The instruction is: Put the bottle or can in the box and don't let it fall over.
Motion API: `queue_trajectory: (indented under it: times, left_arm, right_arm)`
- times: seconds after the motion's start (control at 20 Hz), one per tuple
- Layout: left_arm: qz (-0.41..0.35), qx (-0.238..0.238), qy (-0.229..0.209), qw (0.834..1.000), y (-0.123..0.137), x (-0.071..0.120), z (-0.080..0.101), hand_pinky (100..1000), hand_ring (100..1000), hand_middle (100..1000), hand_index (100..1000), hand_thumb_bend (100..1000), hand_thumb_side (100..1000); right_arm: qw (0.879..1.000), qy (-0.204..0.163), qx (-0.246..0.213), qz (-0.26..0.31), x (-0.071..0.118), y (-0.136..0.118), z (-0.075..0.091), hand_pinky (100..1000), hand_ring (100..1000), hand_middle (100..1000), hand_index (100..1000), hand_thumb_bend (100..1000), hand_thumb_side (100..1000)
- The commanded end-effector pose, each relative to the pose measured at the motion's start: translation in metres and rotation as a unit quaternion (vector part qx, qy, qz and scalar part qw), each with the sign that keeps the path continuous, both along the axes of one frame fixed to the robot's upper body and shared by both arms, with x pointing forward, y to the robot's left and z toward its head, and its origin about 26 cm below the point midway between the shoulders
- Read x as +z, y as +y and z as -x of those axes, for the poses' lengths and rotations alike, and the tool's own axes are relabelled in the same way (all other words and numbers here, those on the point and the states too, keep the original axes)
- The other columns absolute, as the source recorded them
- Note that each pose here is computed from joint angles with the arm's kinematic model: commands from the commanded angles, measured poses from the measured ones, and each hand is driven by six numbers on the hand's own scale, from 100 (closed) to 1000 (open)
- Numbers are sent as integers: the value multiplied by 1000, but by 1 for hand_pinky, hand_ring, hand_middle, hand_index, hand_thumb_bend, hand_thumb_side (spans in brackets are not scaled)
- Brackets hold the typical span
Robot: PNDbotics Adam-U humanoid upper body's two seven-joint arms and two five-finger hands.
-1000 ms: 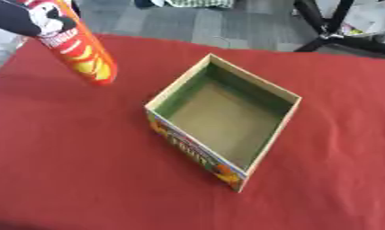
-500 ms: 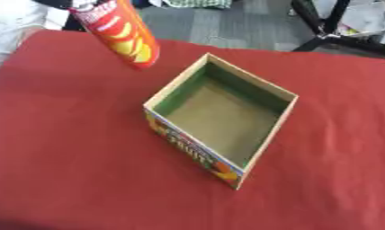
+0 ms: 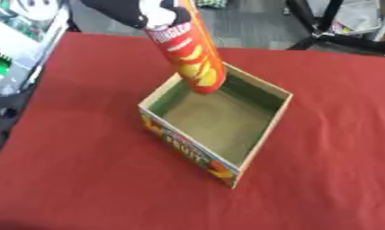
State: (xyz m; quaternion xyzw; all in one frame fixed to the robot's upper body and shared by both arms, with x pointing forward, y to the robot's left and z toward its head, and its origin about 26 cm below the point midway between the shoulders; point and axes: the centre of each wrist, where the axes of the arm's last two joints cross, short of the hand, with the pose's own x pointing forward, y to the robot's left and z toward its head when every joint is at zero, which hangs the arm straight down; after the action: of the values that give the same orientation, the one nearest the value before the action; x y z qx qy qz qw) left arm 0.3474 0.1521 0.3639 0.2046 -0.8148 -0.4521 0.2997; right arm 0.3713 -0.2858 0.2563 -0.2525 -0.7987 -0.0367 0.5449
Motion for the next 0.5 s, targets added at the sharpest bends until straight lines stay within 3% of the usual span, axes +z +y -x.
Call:
queue_trajectory:
  times: [0.05, 0.5]
  left_arm:
    - [0, -7, -23, 1000, -9, 5, 5, 310, 318, 263, 110, 244, 100]
    - [-12, 32, -31, 999, -23, -25, -17, 320, 342, 295, 132, 230, 100]
  right_arm:
    - [1000, -25, -4, 4, 15, -2, 5, 558, 724, 735, 661, 100, 567]
    - [1000, -29, -2, 3, 17, -1, 5, 557, 724, 735, 660, 100, 571]
